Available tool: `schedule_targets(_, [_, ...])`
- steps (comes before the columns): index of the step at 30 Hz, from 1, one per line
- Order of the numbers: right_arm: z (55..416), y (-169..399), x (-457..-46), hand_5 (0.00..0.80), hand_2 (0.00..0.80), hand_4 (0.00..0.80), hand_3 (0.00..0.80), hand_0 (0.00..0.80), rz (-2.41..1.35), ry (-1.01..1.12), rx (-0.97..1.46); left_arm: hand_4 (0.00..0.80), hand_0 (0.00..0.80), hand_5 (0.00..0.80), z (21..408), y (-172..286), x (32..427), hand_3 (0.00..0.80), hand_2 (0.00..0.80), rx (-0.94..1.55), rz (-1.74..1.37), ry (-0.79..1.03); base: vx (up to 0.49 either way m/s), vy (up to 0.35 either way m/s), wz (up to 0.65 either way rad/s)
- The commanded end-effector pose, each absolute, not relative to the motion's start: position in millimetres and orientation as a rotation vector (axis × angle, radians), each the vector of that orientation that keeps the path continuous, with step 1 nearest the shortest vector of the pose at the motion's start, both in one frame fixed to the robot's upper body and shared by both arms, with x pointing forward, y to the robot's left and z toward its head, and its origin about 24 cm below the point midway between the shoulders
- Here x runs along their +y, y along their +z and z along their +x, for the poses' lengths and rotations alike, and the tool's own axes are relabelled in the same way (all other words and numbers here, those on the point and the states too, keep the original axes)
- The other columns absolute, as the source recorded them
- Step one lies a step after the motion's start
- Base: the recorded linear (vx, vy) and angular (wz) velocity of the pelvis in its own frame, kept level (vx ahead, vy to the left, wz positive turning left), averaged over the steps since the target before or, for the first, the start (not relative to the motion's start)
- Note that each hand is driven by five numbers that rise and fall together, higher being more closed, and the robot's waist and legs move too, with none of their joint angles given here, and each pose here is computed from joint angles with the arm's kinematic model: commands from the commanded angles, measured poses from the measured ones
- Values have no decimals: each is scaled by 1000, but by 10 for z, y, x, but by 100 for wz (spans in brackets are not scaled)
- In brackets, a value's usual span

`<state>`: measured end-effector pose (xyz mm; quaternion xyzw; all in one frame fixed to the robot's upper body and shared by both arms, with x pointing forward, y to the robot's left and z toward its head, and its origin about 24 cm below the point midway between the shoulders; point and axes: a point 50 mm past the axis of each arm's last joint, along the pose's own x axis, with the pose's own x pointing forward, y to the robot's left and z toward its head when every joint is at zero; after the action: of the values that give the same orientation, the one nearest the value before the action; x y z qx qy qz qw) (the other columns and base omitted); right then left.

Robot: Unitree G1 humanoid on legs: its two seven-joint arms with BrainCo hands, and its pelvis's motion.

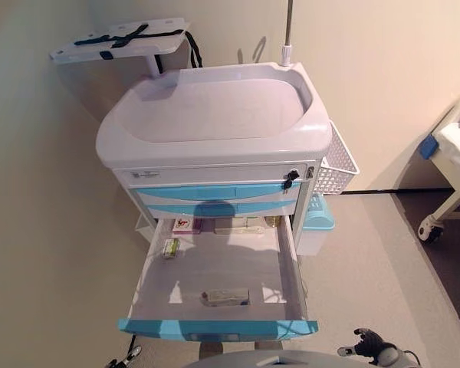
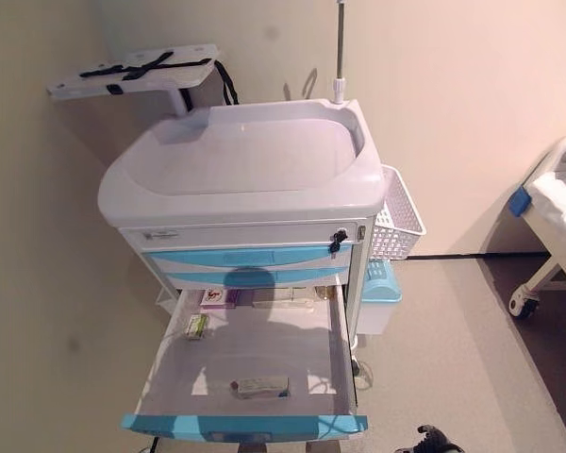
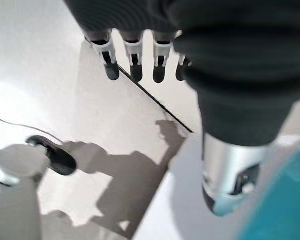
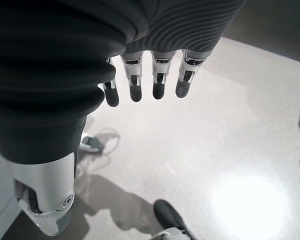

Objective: Open the drawer and pick up the medicine

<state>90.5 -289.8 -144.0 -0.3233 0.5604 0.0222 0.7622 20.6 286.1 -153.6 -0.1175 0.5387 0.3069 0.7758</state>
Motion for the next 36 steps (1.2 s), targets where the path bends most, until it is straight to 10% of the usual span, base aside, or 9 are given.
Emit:
schedule_targets(1, [1086, -1392, -2909, 0, 0, 0, 0, 0, -706, 25, 1168, 0, 0, 0, 257, -1442, 3086, 0, 0, 1132, -174, 678, 11, 19, -10])
schedule_targets(20, [1400, -978, -3471, 0, 0, 0, 0, 0, -746, -226, 1008, 0, 0, 0, -237, -1653, 2576, 0, 0, 1474, 25, 345, -15, 19, -14])
schedule_targets(36, [2362, 548, -2747, 0, 0, 0, 0, 0, -582, 29, 38, 0, 0, 0, 131, -1631, 2625, 0, 0, 1382, 279, 132, -15, -3, -6])
